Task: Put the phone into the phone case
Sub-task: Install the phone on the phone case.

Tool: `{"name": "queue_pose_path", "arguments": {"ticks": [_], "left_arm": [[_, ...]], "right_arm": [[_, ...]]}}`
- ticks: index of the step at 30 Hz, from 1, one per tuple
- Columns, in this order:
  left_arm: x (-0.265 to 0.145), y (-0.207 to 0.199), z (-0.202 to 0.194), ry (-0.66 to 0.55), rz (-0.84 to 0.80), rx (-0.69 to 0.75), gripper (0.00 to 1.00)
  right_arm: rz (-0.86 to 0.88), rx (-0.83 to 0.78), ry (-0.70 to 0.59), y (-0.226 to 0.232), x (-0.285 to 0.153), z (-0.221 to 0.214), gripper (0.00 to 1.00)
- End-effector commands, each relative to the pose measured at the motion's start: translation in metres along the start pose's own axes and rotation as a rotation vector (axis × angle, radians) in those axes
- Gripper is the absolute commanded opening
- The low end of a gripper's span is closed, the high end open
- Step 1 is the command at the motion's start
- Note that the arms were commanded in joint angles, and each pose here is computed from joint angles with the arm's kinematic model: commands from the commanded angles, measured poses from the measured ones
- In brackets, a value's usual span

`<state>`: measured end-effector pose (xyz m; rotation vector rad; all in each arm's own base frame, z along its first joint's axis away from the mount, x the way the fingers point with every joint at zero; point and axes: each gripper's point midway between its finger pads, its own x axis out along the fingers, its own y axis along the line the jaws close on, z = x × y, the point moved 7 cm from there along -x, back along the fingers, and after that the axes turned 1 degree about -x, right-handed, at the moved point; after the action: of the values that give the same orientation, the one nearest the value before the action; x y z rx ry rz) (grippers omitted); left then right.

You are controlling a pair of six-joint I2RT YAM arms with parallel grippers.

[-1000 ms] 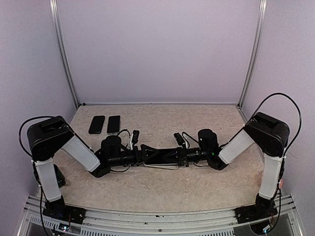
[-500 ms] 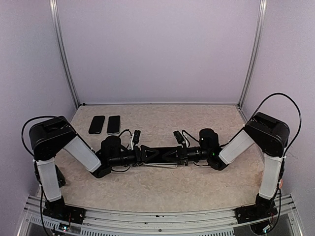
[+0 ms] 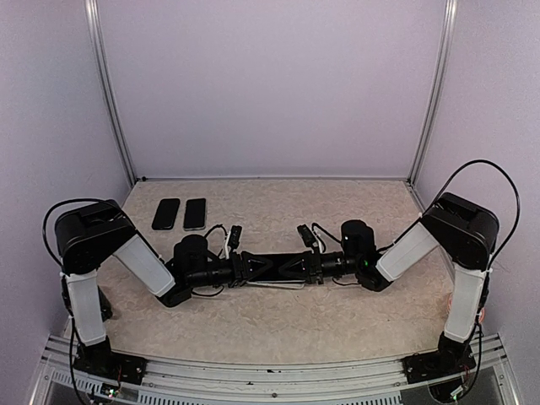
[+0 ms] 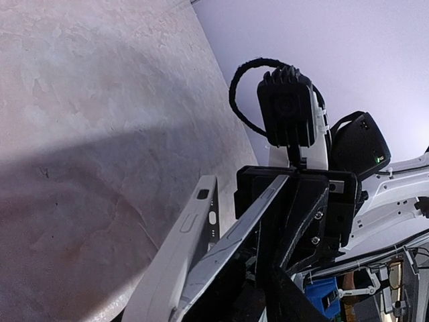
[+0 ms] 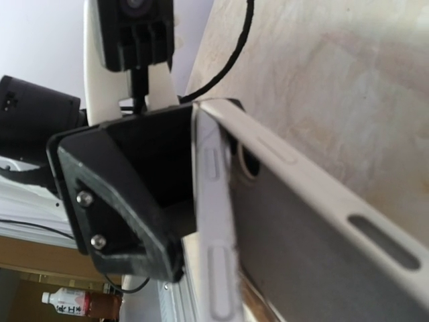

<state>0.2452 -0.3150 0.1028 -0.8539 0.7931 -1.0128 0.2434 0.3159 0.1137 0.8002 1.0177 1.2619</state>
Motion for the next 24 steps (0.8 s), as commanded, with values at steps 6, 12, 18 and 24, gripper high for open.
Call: {"name": "queue_pose_path", "arguments": {"ticks": [6,12,18,24], "left_arm": [[0.0022,-0.0164,0.0019,-0.001,-0.101,0.033,0.43],[0.0021,-0.0185,0.0027,0.000,-0.118,0.033,0.33],[0.0017,-0.0202,0.0031,0.003,-0.132,0.031,0.26],[0.0009,-0.0200,0.0047,0.001,-0.134,0.028,0.19]], "right_arm": [[-0.013,-0.037,-0.019,0.0130,0.0015,0.0081,0.13],[-0.019,-0.040,-0.020,0.0129,0.0007,0.0094,0.15],[-0.018,-0.053,-0.023,0.0162,-0.0006,0.0123,0.17],[-0.023,-0.060,-0.025,0.0195,-0.0039,0.0155,0.19]]}}
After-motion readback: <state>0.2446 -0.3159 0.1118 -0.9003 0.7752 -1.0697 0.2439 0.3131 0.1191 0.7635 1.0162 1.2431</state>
